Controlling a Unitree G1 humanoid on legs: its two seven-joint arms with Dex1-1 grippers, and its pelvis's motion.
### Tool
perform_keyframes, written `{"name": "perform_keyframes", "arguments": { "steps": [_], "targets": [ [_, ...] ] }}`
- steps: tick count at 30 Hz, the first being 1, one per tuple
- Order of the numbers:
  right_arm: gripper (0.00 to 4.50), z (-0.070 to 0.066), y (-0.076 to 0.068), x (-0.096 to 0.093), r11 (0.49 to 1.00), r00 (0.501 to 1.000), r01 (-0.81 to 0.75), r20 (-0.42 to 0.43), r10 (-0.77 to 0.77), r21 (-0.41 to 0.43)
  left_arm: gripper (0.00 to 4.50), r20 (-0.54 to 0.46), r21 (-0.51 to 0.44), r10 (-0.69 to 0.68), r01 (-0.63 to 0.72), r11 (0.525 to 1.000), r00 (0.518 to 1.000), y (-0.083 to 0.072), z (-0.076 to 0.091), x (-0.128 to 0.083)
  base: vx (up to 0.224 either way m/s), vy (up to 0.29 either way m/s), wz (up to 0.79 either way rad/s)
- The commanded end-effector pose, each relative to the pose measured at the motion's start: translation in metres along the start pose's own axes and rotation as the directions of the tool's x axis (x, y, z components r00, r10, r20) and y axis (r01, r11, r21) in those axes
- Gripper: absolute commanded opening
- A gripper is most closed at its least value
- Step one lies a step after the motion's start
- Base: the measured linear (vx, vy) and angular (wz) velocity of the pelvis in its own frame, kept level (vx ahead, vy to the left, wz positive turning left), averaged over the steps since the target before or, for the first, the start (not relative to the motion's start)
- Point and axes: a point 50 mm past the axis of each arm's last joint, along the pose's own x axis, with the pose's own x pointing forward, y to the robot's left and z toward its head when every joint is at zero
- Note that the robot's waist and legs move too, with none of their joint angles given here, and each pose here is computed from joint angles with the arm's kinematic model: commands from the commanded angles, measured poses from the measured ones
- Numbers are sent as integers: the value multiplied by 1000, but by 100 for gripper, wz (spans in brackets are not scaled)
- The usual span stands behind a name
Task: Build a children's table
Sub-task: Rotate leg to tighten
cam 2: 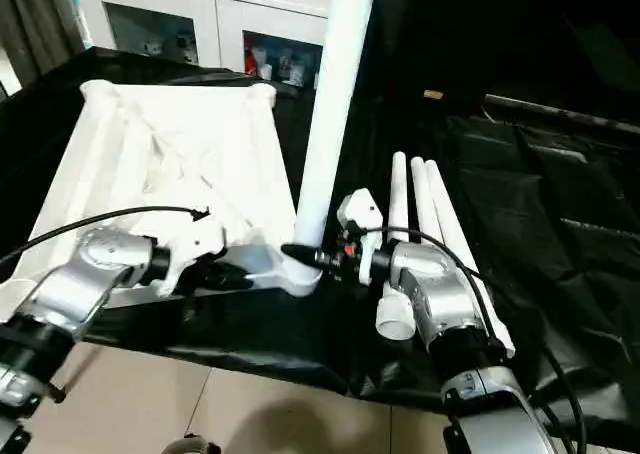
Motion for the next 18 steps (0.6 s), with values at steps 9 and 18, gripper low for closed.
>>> {"name": "perform_keyframes", "arguments": {
  "steps": [9, 18],
  "targets": [
    [189, -63, 16, -19, 988, 975, 23, -221, 12, 151, 0, 117, 98, -46, 34, 995, 992, 1, 26, -4, 0, 0, 0],
    [189, -57, -10, -12, 929, 930, 341, -195, -311, 145, 0, 120, 43, 51, -56, 998, 991, 11, 29, -1, 0, 0, 0]
  ]
}}
